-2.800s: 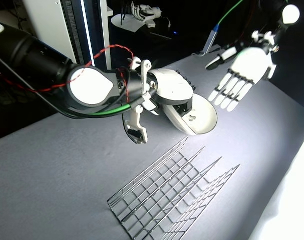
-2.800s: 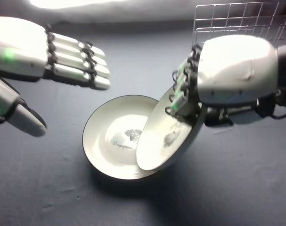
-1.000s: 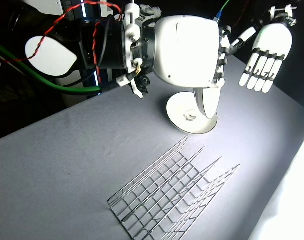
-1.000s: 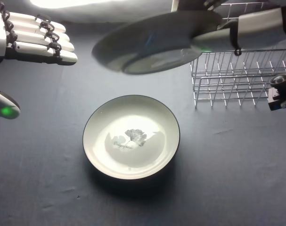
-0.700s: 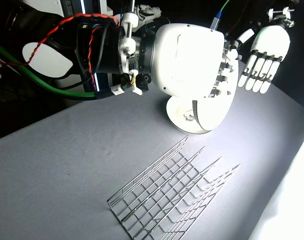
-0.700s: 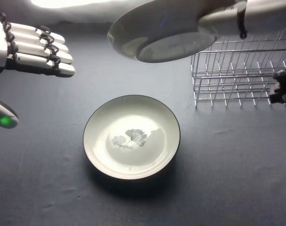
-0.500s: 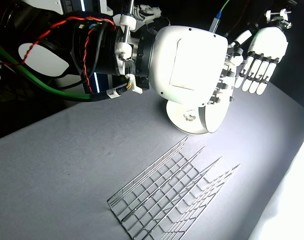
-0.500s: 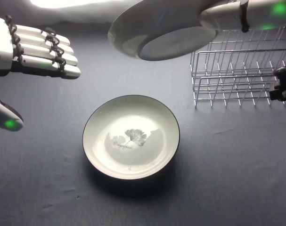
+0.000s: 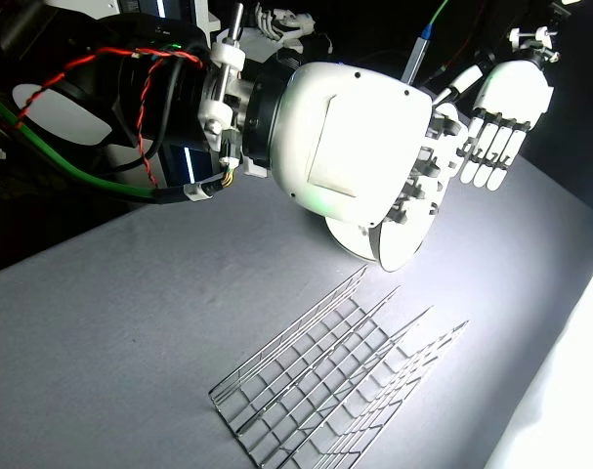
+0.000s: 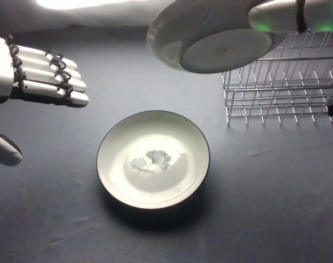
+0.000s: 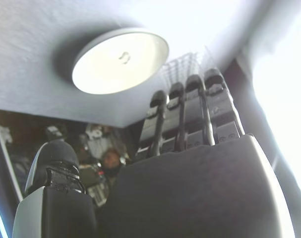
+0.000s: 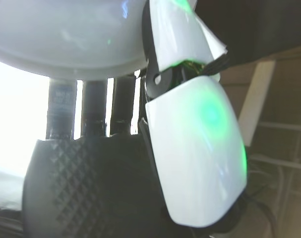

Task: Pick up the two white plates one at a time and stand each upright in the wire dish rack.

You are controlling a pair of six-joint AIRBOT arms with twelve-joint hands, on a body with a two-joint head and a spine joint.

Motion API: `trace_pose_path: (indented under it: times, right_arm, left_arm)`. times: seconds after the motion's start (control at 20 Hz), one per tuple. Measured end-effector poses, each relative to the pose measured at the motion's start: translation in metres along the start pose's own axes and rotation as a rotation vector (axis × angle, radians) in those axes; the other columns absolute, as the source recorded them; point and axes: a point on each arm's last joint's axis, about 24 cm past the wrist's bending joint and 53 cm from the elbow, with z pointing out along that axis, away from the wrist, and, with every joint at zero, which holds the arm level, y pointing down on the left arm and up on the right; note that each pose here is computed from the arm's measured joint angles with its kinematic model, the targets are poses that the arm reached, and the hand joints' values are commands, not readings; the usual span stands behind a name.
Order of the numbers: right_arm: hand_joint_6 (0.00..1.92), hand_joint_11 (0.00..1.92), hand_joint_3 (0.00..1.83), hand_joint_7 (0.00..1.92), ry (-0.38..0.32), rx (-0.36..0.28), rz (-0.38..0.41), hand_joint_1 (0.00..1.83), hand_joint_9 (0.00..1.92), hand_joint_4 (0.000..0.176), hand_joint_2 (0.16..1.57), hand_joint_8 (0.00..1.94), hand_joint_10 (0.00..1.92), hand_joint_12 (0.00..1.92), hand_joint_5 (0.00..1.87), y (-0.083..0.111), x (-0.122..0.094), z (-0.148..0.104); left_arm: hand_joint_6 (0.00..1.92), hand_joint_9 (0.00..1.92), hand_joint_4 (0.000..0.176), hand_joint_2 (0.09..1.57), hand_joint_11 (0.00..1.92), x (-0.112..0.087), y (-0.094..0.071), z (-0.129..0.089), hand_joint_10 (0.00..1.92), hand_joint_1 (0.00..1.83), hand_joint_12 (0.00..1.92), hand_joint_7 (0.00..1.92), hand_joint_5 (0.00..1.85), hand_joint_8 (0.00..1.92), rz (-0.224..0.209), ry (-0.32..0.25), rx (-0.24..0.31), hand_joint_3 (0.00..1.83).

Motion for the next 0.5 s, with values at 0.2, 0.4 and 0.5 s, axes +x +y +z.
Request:
trace_pose_path:
  times: [0.2,0.4,0.5]
  right_arm:
    - [1.09,0.83,0.00,1.01,-0.017,0.001,0.005,1.38,0.94,0.000,1.11,0.86,1.11,1.00,0.92,0.001,-0.007,-0.003]
    - [1.10,0.81,0.00,1.00,-0.030,0.007,-0.005,1.38,0.94,0.000,1.11,0.90,1.11,1.05,0.90,0.000,-0.013,-0.005]
    - [1.02,0.81,0.00,1.04,-0.045,0.019,-0.013,1.38,1.01,0.000,1.09,0.81,1.06,1.02,0.93,-0.004,-0.021,-0.007]
  left_arm:
    - [0.00,0.00,0.000,1.11,0.00,0.000,-0.004,0.002,0.00,0.00,0.00,0.01,0.01,0.00,-0.004,-0.001,0.012,0.00]
    - [0.01,0.00,0.000,1.12,0.00,0.005,-0.006,0.005,0.00,0.00,0.00,0.01,0.03,0.00,-0.007,0.011,0.014,0.00]
    - [0.00,0.00,0.000,1.11,0.00,0.008,-0.007,0.007,0.00,0.00,0.00,0.01,0.03,0.00,-0.010,0.019,0.014,0.00]
